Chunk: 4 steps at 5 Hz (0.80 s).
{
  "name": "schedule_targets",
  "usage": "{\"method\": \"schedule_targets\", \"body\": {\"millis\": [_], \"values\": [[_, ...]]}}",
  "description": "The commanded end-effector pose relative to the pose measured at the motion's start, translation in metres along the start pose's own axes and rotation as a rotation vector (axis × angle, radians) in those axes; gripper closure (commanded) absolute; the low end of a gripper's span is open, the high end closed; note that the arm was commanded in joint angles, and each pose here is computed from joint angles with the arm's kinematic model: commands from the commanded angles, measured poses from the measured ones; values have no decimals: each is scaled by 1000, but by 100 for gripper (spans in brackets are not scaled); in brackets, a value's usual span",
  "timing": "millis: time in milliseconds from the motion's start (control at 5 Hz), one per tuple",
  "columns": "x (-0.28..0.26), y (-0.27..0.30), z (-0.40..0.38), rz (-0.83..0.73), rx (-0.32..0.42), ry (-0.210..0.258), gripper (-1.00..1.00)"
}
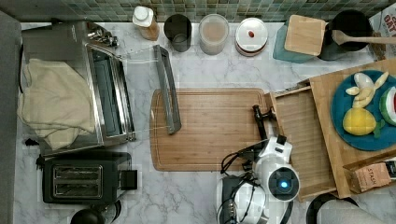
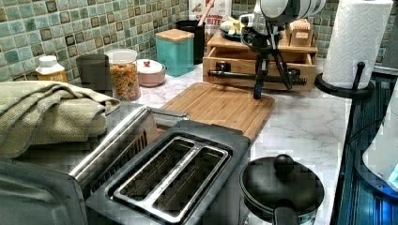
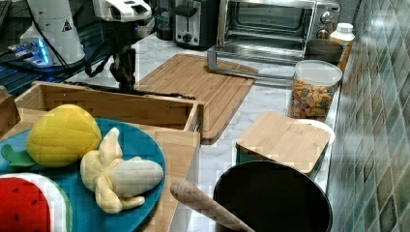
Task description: Close the drawer.
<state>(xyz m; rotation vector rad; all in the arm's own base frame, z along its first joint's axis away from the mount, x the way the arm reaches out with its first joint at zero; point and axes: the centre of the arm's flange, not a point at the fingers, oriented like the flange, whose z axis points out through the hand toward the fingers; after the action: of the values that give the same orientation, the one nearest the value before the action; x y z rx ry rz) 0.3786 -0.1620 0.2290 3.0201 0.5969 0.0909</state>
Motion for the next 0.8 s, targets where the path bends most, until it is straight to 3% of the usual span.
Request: {"method": "schedule_targets", "body": {"millis": [200,600,800], "values": [[-30,154,-53,125,-164,115,100],[-51,185,-68,140,-219,141,100],[-49,199,-74,173,-251,109,100]]}}
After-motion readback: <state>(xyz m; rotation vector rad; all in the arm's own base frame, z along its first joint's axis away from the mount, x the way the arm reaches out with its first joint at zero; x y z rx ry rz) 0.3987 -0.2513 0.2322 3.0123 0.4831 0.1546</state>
